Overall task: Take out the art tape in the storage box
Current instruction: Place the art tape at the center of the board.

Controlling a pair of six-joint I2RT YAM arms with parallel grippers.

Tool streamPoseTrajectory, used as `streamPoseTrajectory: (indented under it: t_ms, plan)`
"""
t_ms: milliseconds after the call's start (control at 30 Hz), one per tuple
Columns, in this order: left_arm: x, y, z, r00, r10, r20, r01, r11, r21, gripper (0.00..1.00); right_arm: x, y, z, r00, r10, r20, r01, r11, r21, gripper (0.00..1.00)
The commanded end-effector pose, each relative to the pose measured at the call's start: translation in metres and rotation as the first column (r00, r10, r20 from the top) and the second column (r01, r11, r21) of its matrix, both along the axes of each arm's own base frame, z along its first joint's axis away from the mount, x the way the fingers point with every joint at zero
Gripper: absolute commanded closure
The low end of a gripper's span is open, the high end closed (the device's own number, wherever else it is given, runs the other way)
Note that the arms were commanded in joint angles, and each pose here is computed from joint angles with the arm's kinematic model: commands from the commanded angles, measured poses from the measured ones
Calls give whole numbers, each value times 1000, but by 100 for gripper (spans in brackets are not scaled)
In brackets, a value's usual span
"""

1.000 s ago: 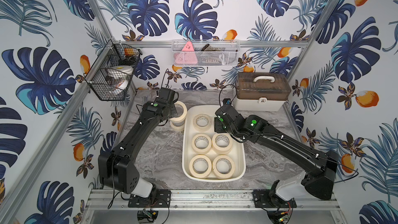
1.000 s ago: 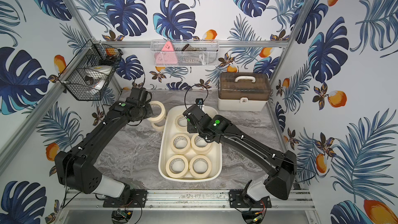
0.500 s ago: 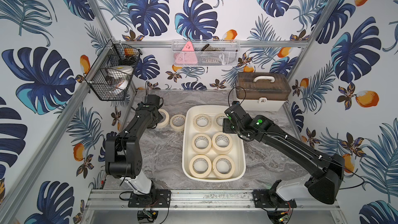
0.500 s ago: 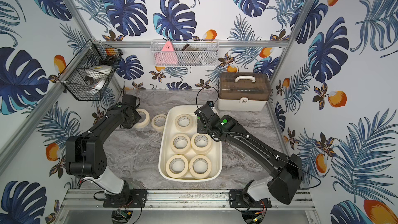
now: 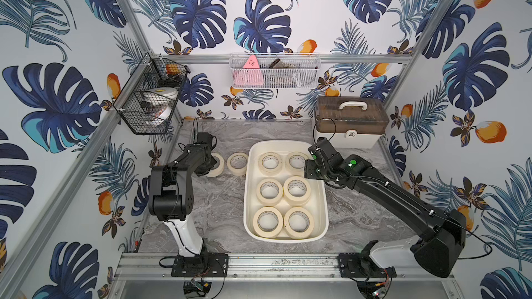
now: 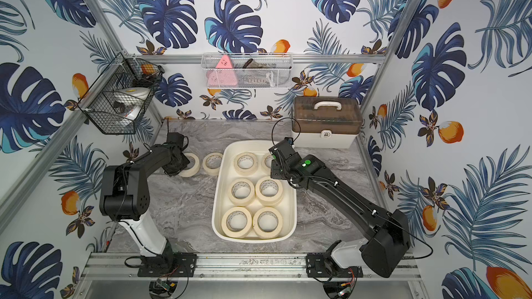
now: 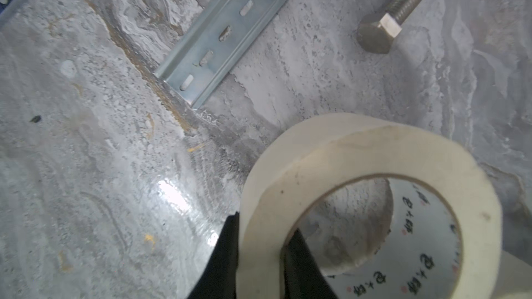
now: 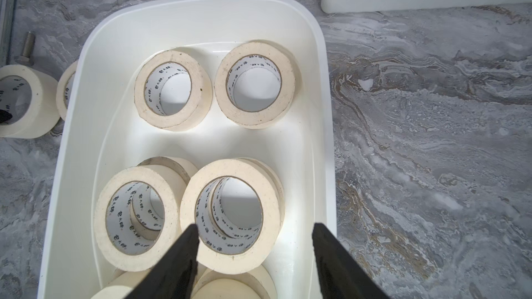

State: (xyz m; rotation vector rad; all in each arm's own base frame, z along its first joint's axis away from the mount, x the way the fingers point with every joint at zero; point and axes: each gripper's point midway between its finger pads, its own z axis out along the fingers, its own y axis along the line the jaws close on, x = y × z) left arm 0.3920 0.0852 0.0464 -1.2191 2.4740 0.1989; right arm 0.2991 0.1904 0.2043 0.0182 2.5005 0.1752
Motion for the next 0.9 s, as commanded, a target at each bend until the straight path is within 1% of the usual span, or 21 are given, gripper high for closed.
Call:
streamPoseTrajectory:
  t_ms: [0, 200, 367, 467, 600, 733, 800, 867]
  plan:
    - [17, -2, -1, 999, -10, 47, 11, 1000, -19, 100, 1, 2, -1, 1000, 9, -1, -9, 1000, 11, 35]
    - [20, -7, -12, 999, -24, 37, 26, 999, -47, 100, 2, 1, -4, 1000, 4, -14, -3, 1000, 31, 35]
    - [29, -6, -14, 999, -33, 41, 35, 998, -43, 94, 1, 0, -8, 1000, 1, -31, 0, 999, 48, 35]
    - [30, -4, -17, 999, -34, 26, 35, 999, -38, 91, 0, -1, -9, 999, 2, -32, 0, 999, 51, 35]
    - [29, -5, -16, 999, -35, 31, 36, 999, -38, 77, -3, 0, -10, 999, 10, -39, -8, 998, 63, 35]
    - [29, -5, -12, 999, -40, 31, 41, 998, -39, 68, -4, 5, -9, 999, 32, -42, -29, 996, 80, 35]
    - [28, -4, -8, 999, -41, 32, 42, 999, -32, 60, -4, 6, -9, 998, 42, -44, -38, 996, 84, 34]
    - [26, -3, -2, 999, -43, 26, 43, 999, -22, 56, -5, 9, -7, 997, 61, -40, -57, 994, 92, 34]
